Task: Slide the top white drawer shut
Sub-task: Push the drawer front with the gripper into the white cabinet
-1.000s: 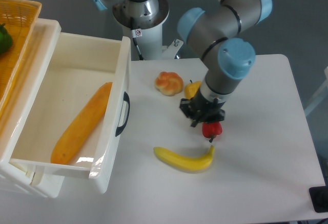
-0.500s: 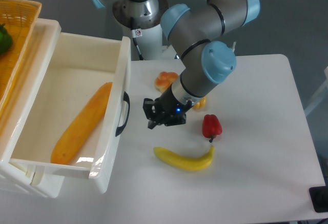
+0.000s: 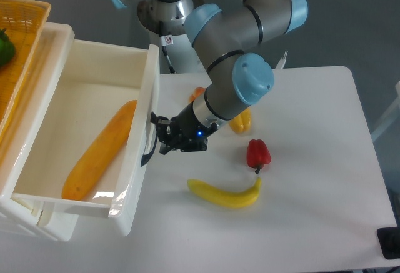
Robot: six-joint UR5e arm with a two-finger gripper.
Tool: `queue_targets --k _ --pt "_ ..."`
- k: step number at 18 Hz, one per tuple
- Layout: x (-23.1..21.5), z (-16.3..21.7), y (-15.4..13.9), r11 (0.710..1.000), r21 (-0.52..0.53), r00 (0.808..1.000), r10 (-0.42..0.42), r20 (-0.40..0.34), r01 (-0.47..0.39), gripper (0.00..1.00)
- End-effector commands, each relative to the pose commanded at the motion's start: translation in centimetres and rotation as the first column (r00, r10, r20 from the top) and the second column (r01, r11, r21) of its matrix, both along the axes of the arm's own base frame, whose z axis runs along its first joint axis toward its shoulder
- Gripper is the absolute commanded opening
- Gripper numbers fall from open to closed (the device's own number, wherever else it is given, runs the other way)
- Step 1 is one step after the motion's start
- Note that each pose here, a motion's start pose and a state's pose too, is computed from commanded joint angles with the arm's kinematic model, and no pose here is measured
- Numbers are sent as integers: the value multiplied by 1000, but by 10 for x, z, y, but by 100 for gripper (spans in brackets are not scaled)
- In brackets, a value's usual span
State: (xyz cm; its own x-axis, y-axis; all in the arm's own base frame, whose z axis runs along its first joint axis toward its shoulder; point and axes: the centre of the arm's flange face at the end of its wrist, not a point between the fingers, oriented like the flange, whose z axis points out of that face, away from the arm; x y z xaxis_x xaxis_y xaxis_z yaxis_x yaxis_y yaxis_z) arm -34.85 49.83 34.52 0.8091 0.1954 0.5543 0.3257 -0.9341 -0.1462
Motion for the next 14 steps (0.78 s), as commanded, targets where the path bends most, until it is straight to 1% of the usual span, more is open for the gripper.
queue_targets --k 3,5,14 --pt "4 12 -4 1000 7 1000 2 -10 -1 9" --pt "9 17 -6 1000 -2 1000 -2 2 2 9" --pt "42 22 10 999 -8 999 -47 6 47 9"
